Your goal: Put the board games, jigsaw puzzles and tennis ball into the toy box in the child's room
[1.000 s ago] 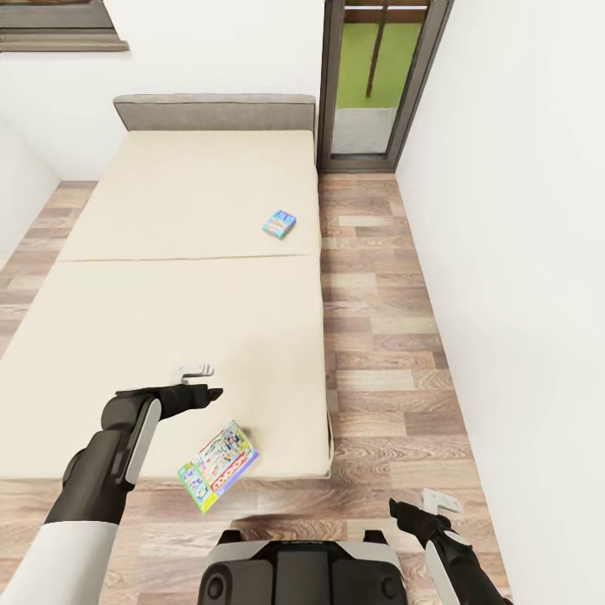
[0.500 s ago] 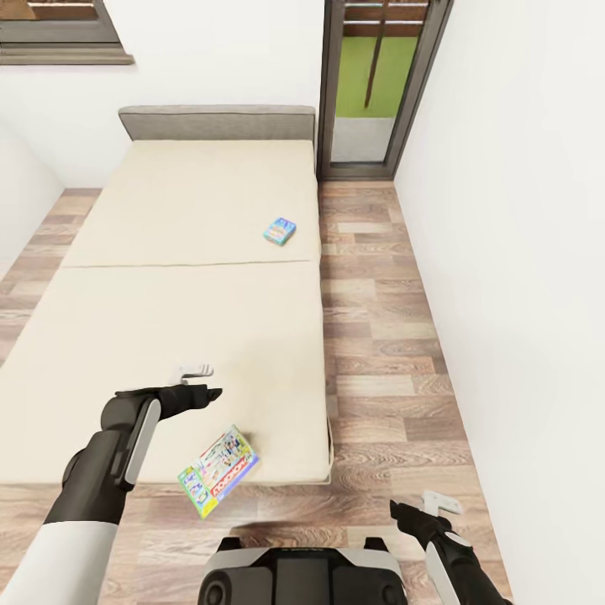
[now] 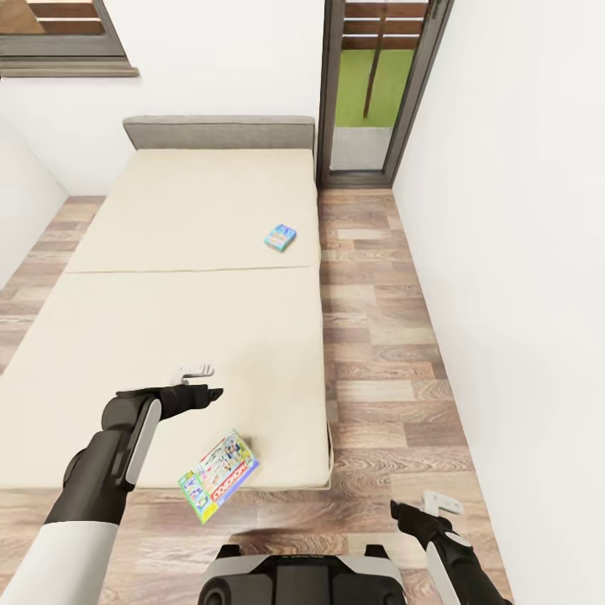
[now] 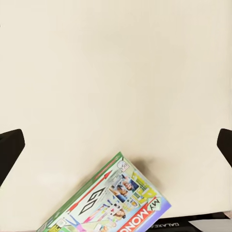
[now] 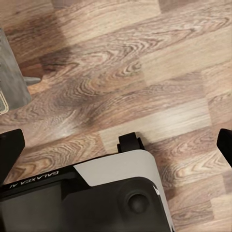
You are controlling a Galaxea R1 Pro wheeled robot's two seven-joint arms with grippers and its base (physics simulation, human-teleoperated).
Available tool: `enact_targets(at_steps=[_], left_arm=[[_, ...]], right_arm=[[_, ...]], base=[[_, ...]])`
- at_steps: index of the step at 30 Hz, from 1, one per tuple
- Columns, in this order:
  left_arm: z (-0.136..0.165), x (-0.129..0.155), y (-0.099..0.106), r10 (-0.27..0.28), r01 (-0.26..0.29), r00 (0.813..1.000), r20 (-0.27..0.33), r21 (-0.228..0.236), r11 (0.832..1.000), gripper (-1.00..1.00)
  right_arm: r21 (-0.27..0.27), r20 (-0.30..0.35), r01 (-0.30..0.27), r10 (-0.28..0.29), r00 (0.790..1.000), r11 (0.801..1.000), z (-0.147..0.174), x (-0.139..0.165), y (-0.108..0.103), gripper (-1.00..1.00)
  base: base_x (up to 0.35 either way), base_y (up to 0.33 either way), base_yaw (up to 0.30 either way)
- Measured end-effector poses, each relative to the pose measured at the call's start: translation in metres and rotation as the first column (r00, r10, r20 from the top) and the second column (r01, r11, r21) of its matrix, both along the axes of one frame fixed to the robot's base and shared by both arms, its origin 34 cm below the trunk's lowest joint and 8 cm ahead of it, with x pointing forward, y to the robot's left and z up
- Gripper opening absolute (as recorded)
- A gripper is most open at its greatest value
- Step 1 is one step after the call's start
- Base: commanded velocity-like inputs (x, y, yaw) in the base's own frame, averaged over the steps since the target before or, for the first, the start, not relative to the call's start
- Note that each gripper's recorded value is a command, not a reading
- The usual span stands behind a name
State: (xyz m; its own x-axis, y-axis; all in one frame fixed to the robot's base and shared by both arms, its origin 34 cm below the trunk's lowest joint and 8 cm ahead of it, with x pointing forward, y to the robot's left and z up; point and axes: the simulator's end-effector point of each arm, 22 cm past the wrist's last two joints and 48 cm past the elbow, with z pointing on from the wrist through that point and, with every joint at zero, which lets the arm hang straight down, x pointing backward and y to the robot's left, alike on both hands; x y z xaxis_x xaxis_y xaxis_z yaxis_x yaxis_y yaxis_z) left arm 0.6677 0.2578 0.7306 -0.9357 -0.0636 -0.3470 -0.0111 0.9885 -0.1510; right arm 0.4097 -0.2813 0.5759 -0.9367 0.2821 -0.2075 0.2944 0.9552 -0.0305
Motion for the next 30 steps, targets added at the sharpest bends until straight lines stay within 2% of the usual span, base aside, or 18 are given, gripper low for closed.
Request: enact_targets(at_steps=[14,30], left_arm=[[0.011,0.005,0.001,-0.001,0.001,1.0,0.02,0.002,1.0,1.0],[0.024,0.01,0.003,-0.001,0.001,0.999,0.041,0.007,1.0,1.0]], right_arm=[[0.003,-0.007,-0.003,0.003,1.0,1.0,0.001,-0.005,0.003,1.0],[0.006,0.012,-0.009,0.009,1.0,1.0,0.007,0.004,0.005,1.0]], base=[[0.0,0.0,0.0],[0.0,0.0,0.0]])
